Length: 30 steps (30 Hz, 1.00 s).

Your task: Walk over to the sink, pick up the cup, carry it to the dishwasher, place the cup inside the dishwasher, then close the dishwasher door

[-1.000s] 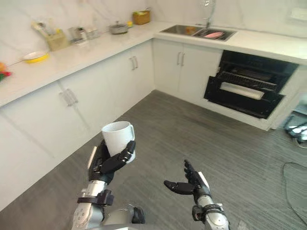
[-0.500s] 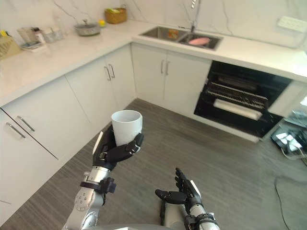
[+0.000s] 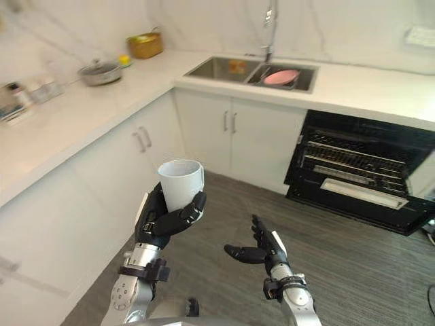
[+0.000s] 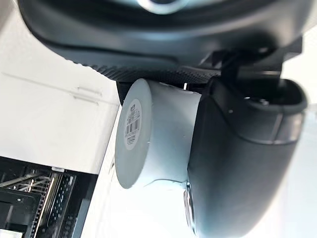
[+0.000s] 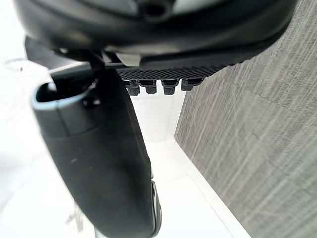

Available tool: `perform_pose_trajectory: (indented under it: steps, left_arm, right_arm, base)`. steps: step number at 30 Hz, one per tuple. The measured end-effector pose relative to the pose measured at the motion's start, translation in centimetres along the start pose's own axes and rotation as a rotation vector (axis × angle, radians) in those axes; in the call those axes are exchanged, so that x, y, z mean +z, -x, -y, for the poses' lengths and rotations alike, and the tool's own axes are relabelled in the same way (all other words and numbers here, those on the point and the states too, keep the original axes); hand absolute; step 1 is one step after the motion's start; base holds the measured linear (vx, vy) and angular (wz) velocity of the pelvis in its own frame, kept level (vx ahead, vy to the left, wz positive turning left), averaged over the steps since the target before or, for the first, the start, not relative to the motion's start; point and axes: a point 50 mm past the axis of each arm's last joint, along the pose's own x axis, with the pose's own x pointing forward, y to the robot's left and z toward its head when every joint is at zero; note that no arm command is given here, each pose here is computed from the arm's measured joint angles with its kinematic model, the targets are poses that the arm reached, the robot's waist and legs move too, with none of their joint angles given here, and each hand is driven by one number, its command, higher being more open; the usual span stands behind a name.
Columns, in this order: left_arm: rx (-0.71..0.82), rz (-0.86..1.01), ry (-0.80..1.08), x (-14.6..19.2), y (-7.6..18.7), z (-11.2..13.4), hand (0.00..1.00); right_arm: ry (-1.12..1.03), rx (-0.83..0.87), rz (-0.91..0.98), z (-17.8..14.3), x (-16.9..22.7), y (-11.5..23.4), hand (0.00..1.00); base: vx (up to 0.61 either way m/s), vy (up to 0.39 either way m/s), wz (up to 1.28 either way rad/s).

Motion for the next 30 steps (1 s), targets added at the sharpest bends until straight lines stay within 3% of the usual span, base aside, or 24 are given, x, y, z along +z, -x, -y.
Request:
perform_pose_trajectory:
  steps: [5,12,24,30]
  left_arm:
    - [0.045,-0.028,-0.010,-0.1,0.0,-0.4,0.00]
    - [0.027,0.047,-0.049,1.7,-0.9,-0.6,0.00]
    - [0.000,0.009,-0.029,0.4,-0.7,0.4,0.00]
    - [0.006,-0.004,-0.031,0.2,-0.2,0.3,0.00]
  right_arm:
    - [-0.028,0.054,-0.060,-1.6,-1.4,-0.3,1.00]
    - [-0.002,0.134,0.040,-2.6,1.3,-1.7,1.00]
    - [0.002,0.003,0.065,0.1,2.1,-2.0,1.00]
    - [-0.024,-0.008,0.053,-0.4,1.5,-1.6,1.00]
  base:
    - [0.36,0.161,-0.58]
    - [0.22,-0.053,-0.15]
    - [0.16,-0.053,-0.37]
    - [0.04,0.104,-0.19]
